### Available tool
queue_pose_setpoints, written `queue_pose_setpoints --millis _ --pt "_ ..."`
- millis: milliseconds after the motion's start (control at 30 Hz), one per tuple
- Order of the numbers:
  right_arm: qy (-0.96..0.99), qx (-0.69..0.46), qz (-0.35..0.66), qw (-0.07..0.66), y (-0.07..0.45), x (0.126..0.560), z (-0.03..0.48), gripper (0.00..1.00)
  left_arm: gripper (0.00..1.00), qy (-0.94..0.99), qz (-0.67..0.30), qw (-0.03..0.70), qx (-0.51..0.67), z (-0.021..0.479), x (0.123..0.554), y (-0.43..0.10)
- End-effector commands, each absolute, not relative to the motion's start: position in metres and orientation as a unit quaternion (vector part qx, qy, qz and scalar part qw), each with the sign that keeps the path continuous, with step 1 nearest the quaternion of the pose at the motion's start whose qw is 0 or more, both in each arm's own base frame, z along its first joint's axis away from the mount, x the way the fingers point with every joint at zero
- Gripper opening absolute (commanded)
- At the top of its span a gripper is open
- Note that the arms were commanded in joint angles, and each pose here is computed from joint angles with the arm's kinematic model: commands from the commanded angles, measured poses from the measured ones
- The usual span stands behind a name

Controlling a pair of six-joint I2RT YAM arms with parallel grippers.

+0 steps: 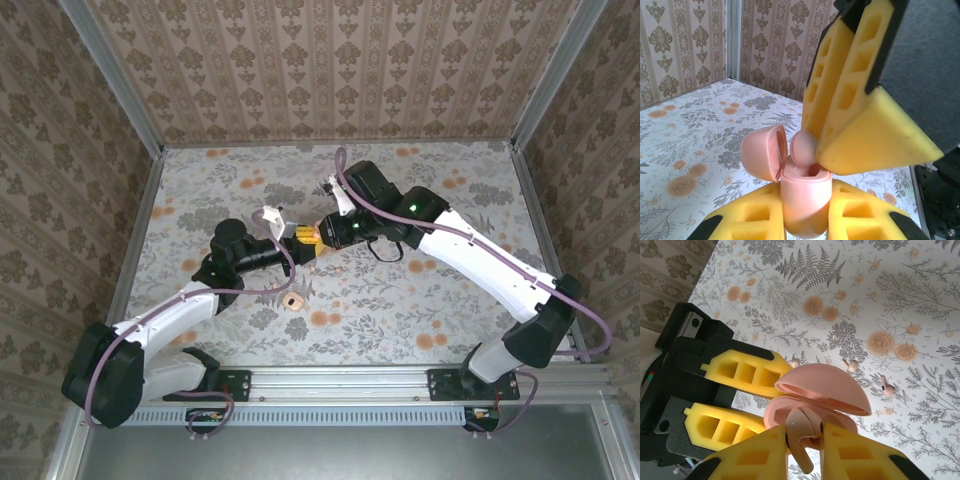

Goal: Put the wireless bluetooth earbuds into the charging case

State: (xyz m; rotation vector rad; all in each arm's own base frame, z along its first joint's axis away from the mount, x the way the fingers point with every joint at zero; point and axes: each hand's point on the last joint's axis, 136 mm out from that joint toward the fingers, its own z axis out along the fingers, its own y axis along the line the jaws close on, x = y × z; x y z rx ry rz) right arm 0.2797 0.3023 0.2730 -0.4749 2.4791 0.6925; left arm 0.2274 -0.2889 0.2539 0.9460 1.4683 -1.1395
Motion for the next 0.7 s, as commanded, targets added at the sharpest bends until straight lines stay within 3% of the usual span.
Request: queue_pose_setpoints --millis 0,400,667 --pt "0.907 -0.151 0.293 0.263 0.302 0.284 0.279 0.2 0.0 0.569 -0.474 0.531 0.411 0.277 0.22 -0.29" --pt "0.89 -0.04 0.352 0.286 0.263 0.302 0.282 0.21 0.0 0.6 -0.447 0.529 0.399 0.265 0.231 -0.286" --pt "0.905 0.003 0.341 0.252 0.243 0.302 0.232 0.2 0.0 0.632 -0.421 0.527 0.38 0.249 0.241 -0.275"
